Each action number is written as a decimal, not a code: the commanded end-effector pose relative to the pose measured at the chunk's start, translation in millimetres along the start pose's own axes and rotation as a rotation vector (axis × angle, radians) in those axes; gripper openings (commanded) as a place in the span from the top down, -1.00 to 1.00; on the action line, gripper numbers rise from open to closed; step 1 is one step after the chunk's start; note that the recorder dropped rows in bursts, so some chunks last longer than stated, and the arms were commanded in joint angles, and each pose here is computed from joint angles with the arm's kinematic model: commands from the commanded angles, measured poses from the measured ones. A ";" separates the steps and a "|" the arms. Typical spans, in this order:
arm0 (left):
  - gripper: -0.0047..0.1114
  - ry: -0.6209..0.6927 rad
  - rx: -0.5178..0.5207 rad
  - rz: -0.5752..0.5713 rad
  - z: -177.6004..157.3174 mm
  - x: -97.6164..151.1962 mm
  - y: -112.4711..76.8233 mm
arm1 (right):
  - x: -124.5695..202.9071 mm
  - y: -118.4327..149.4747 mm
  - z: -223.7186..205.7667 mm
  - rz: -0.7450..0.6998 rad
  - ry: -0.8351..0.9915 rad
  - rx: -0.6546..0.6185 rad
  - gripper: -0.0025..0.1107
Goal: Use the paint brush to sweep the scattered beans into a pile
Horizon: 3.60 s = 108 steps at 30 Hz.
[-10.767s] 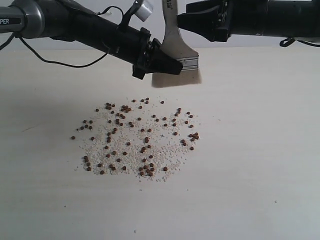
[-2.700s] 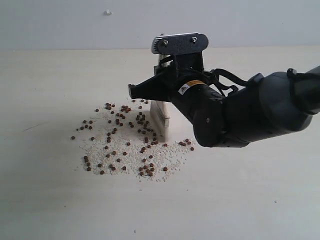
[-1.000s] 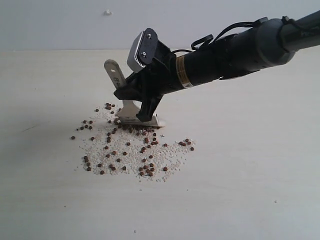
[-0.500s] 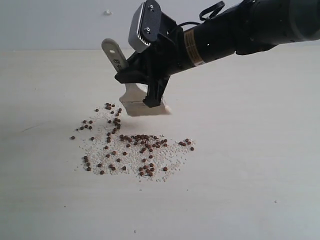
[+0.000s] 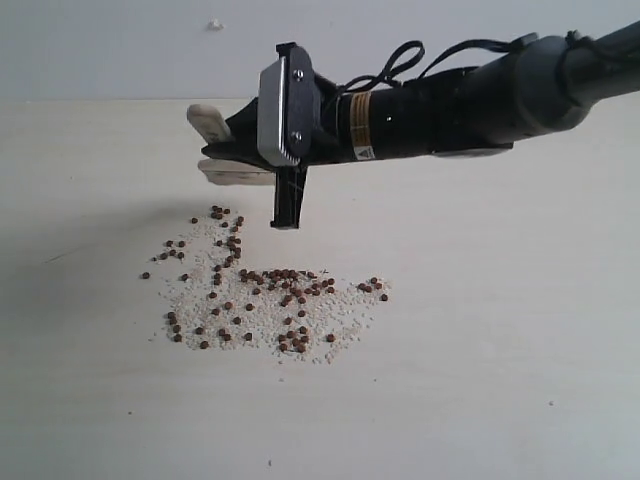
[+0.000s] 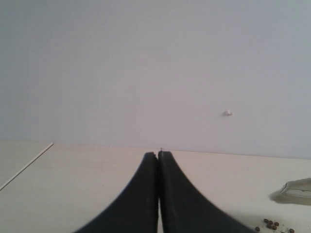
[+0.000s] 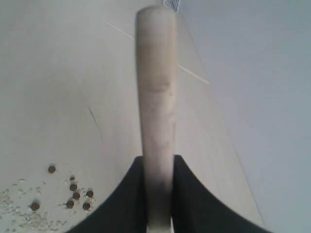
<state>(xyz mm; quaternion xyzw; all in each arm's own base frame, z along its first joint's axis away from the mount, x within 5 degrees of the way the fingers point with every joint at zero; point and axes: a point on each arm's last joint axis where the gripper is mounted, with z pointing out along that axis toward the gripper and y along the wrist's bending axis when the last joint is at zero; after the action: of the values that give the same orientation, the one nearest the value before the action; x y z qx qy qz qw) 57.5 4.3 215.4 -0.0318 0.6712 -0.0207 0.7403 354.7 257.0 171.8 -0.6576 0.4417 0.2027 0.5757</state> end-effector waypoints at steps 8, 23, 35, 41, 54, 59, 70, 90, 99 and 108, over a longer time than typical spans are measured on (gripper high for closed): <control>0.92 -0.001 0.008 -0.002 -0.5 0.7 -0.6 | 45.1 -7.8 42.4 0.023 -0.075 0.031 0.96; 0.92 -0.001 0.008 0.000 -0.5 0.7 -0.6 | -12.6 -13.7 20.1 0.443 -0.061 -0.431 0.96; 0.92 -0.001 0.008 0.000 -0.5 0.7 -0.6 | -51.5 -10.5 57.0 -0.014 0.019 -0.223 0.96; 0.92 -0.001 0.008 0.000 -0.5 0.7 -0.6 | -19.6 11.0 103.1 -0.056 0.046 -0.160 0.96; 0.92 -0.001 0.008 0.000 -0.5 0.7 -0.6 | -18.8 32.0 105.0 0.231 0.027 -0.404 0.96; 0.92 -0.001 0.008 0.000 -0.5 0.7 -0.6 | -24.9 35.5 102.5 0.290 -0.015 -0.461 0.96; 0.92 -0.001 0.008 0.000 -0.5 0.7 -0.6 | -46.4 30.8 86.6 0.364 -0.017 -0.471 0.96; 0.92 -0.001 0.008 0.000 -0.5 0.7 -0.6 | -124.0 -33.2 61.8 1.158 0.136 0.447 0.96; 0.92 -0.001 0.008 0.000 -0.5 0.7 -0.6 | -160.5 42.8 84.7 1.247 0.218 0.831 0.96; 0.92 -0.001 0.008 0.000 -0.5 0.7 -0.6 | -161.5 107.6 104.9 1.171 0.344 0.952 0.96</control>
<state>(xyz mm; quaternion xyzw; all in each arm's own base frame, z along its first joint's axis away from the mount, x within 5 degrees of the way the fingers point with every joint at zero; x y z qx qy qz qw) 57.5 4.3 215.4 -0.0318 0.6712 -0.0207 0.7403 210.6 416.6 218.5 -0.0265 0.8393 0.1819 0.5116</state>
